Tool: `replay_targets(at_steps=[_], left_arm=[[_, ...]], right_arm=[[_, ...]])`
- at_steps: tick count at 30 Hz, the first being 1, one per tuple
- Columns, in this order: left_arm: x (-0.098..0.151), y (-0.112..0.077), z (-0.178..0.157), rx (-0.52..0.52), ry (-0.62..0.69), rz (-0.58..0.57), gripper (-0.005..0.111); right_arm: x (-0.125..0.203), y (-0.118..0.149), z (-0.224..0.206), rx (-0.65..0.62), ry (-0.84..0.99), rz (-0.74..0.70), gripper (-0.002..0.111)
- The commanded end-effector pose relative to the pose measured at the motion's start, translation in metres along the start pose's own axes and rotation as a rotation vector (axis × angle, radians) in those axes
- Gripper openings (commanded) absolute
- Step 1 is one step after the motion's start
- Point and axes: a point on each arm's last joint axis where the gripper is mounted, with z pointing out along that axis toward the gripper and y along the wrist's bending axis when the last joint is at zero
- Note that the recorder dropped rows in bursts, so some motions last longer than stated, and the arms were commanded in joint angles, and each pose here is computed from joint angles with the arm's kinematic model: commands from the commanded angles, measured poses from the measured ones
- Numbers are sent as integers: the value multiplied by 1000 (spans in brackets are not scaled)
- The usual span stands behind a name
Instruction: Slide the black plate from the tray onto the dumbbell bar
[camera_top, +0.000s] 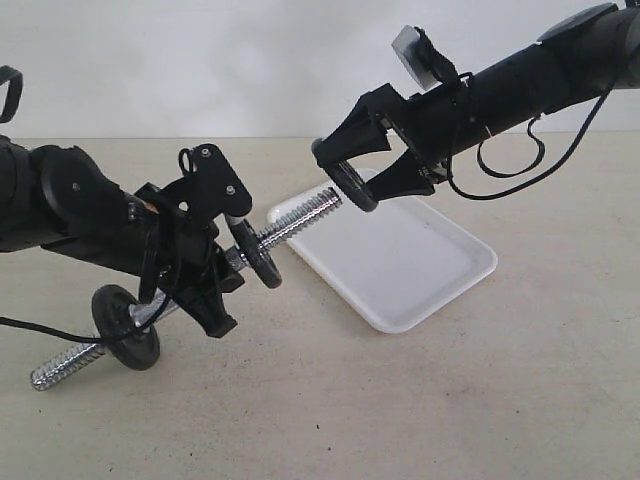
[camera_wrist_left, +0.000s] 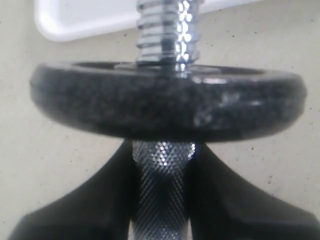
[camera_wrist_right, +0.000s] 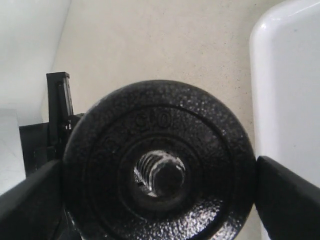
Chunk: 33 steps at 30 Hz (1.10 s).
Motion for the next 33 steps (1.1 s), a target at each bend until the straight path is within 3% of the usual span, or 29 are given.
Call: replay_targets(at_steps=[1,9,26,33], left_arm=[[-27,17,-17,-145,-141,-22,4],[-30,23,-19,-217,-181,-29,4],[-43,27,-23,-185,-203,-82,4],[-43,27,-23,-185,-203,-82,4]], right_arm=[[-7,16,-7,-61,-45,-1,0],[-7,16,-7,-57,-41,-1,0],[-7,16,-7,-61,-42,26,0],[-3,30,13,-81,5,-17,0]])
